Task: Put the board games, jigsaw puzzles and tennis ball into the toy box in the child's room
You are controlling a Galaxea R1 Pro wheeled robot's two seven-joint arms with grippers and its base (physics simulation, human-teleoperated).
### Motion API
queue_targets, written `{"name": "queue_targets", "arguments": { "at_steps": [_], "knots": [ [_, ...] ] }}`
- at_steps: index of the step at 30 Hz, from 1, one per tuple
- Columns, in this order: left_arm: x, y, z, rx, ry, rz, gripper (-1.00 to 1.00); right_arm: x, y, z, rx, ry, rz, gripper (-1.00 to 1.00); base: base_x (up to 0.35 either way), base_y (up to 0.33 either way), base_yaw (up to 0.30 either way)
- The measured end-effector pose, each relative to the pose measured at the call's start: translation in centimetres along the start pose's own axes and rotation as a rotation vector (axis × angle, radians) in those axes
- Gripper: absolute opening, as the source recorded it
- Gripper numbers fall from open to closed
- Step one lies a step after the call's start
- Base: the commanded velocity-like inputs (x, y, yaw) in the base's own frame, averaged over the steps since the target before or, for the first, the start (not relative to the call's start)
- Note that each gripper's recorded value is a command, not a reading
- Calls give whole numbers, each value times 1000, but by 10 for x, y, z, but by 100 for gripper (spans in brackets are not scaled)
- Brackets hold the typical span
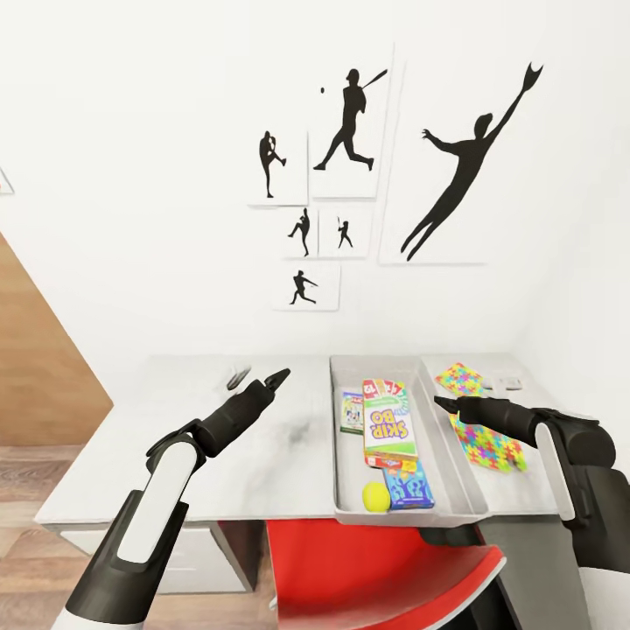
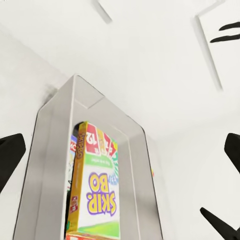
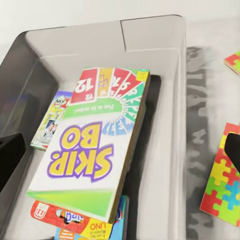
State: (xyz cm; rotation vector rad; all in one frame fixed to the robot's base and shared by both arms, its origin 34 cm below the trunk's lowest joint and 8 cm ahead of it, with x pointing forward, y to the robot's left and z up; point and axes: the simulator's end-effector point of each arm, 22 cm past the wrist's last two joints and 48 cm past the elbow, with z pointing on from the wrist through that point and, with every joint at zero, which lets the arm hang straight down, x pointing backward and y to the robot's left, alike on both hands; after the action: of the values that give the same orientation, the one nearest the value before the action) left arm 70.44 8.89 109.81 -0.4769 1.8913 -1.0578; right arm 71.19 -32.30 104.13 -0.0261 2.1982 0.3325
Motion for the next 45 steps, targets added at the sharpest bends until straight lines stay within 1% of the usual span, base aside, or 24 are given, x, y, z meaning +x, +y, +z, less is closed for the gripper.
{"name": "queue_targets", "arguments": {
  "at_steps": [6, 11, 40, 45],
  "knots": [
    [0, 0, 0, -1, -1, -2, 100, 0, 0, 0, 0, 0, 0, 100, 247, -76, 0],
    [0, 1, 0, -2, -3, -3, 100, 0, 0, 0, 0, 1, -1, 100, 126, -40, 0],
    [2, 4, 2, -17, 3, -4, 100, -2, 0, -1, 1, -4, -3, 100, 10, -3, 0],
    [3, 4, 4, -20, 5, -4, 100, 2, -2, 1, 4, 7, 2, 100, 0, 0, 0]
  ]
}}
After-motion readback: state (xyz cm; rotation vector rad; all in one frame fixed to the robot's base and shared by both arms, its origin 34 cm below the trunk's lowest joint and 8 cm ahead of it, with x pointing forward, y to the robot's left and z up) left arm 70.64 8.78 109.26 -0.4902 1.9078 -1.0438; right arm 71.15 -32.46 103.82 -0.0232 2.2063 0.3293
